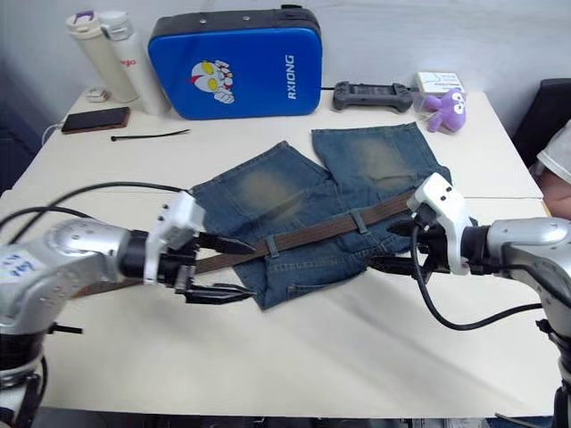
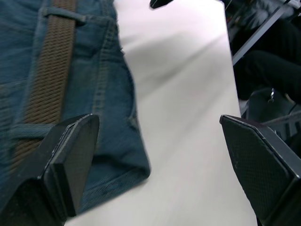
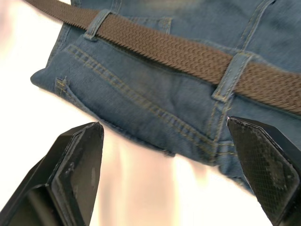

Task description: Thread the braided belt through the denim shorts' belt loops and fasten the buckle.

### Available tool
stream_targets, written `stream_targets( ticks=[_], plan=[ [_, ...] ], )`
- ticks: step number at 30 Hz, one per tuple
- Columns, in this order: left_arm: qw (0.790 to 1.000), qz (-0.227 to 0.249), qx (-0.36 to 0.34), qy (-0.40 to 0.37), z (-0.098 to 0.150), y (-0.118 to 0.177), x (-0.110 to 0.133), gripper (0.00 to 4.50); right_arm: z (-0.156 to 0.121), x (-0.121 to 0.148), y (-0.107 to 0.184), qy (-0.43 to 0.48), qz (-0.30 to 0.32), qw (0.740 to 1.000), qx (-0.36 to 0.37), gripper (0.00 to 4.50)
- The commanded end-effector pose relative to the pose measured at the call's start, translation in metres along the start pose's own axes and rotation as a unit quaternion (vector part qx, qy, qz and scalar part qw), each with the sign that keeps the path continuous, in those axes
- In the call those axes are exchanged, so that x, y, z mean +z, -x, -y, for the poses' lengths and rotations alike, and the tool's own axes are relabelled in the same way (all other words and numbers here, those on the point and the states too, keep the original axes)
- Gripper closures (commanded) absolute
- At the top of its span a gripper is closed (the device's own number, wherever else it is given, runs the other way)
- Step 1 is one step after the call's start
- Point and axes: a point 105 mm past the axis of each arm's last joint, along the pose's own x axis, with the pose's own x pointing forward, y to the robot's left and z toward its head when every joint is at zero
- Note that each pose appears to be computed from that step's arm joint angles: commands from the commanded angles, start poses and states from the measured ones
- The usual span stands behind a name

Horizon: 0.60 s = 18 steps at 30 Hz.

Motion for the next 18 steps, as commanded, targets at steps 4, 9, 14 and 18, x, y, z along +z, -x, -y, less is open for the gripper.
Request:
stream_targets(
  ticks=[4, 9, 14, 18],
  plan=[
    [0.997, -0.060, -0.017, -0.044, -0.010, -0.051, -0.021, 0.00, -0.004, -0.012, 0.025, 0.013, -0.044, 0.998, -0.038, 0.03],
    [0.991, -0.128, -0.038, -0.028, -0.006, -0.073, -0.064, 0.00, 0.004, -0.023, 0.037, 0.013, -0.078, 0.994, -0.078, 0.03],
    [0.984, -0.175, 0.027, -0.029, -0.029, -0.068, -0.090, 1.18, 0.007, -0.026, 0.041, 0.017, -0.089, 0.992, -0.092, 0.00],
    [0.979, -0.191, 0.048, -0.043, -0.040, -0.052, -0.094, 2.84, 0.007, -0.025, 0.039, 0.020, -0.080, 0.993, -0.089, 0.00]
  ],
)
